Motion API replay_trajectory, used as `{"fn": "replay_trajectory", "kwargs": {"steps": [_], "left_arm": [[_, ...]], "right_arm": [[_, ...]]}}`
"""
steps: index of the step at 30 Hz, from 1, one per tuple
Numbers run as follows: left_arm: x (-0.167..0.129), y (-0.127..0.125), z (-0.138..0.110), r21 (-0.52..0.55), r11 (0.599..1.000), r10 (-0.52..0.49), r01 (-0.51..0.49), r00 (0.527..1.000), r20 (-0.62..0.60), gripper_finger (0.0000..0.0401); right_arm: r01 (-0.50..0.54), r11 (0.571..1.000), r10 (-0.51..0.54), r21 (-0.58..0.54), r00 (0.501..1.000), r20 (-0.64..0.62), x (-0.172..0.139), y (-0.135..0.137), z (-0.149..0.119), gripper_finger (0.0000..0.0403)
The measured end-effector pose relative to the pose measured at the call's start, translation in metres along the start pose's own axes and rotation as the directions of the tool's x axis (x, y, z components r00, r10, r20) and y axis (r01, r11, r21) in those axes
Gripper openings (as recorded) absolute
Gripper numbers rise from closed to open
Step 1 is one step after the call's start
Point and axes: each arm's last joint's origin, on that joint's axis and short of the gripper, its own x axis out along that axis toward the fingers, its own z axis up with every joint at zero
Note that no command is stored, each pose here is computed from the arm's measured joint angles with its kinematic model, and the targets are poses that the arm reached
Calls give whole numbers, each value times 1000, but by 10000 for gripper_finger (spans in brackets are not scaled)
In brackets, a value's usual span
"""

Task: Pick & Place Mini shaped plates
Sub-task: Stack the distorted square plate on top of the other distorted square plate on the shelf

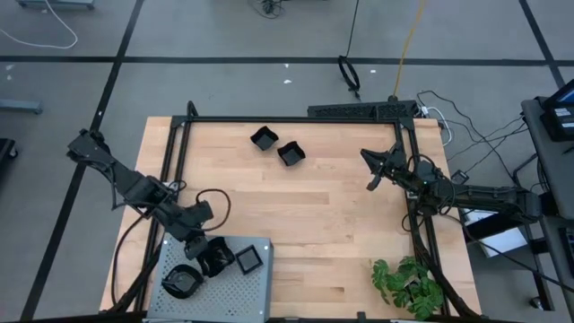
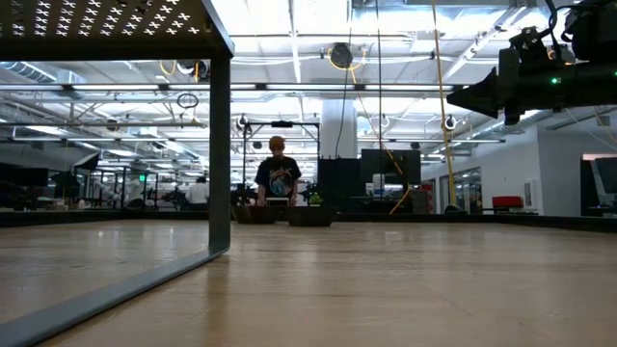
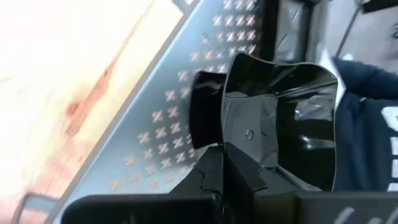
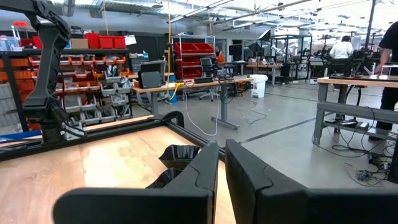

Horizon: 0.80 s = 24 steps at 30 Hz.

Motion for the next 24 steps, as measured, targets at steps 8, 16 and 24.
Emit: {"fn": "replay_trajectory", "kwargs": {"steps": [8, 16, 24], "left_arm": [[-1, 0, 0, -32, 999, 10, -8, 999, 44, 18], [-1, 0, -4, -25, 1000, 12, -11, 1000, 25, 30], [0, 1, -10, -27, 999, 37, -37, 999, 6, 107]], "right_arm": [[0, 1000, 0, 0, 1000, 0, 0, 0, 0, 18], [0, 1000, 0, 0, 1000, 0, 0, 0, 0, 18], [0, 1000, 0, 0, 1000, 0, 0, 0, 0, 18]]}}
